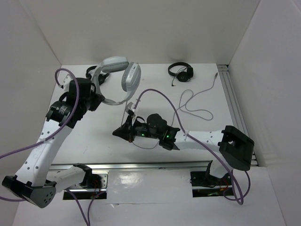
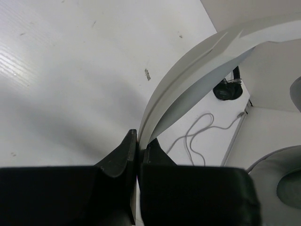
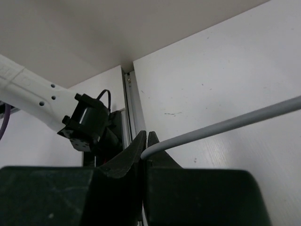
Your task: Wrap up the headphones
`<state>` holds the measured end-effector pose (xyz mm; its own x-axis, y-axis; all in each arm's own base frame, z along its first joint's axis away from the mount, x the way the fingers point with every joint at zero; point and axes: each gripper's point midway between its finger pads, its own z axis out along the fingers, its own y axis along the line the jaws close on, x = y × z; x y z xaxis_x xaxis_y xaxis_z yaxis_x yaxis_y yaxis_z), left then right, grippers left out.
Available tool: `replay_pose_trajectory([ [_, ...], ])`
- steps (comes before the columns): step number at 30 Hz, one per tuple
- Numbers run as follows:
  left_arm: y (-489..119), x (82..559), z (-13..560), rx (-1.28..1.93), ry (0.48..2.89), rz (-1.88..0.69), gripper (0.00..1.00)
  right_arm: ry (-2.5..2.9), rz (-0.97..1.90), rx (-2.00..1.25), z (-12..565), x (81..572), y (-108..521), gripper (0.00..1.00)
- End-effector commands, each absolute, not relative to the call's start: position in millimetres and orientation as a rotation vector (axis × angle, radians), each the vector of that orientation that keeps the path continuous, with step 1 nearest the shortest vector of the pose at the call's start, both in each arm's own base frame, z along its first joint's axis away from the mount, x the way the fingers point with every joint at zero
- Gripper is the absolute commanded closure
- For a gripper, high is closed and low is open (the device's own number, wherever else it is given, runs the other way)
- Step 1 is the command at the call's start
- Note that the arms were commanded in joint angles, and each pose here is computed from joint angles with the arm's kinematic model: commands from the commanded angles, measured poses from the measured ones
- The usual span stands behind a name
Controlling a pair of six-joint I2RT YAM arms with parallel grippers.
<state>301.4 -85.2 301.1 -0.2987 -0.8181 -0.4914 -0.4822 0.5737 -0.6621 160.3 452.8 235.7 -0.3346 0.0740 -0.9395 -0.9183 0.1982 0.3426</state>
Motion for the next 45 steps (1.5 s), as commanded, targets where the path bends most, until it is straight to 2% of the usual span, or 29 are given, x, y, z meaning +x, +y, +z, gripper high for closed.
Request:
replay_pose_trajectory([
  [1,-76,325,339,-1.103,1.732,-0.576,1.00,1.403,1.404,-1.010,262,127,461,1.00],
  [8,-62,328,314,-1.024,1.813,-0.372,1.00,1.309,1.468,-1.154,282,105,460,1.00],
  [12,-55,328,291,-0.943,1.895,-0.244,1.00,1.302,1.464,-1.166,298,111,457,1.00],
  [17,-49,330,247,-0.868,2.026,-0.078,1.00,1.250,1.524,-1.189,324,121,438,0.92],
  [20,-61,332,222,-0.805,2.129,-0.084,1.00,1.175,1.613,-1.157,346,126,424,0.90],
  [26,-74,330,200,-0.751,2.166,-0.123,1.00,1.057,1.822,-1.095,374,113,404,0.86],
  [32,-76,325,182,-0.701,2.215,-0.037,1.00,1.033,1.808,-1.054,408,123,407,0.74],
  [35,-73,322,170,-0.701,2.238,-0.003,1.00,1.052,1.826,-1.063,416,127,409,0.64],
  [45,-77,319,155,-0.639,2.268,-0.004,1.00,1.042,1.845,-1.021,435,136,397,0.64],
])
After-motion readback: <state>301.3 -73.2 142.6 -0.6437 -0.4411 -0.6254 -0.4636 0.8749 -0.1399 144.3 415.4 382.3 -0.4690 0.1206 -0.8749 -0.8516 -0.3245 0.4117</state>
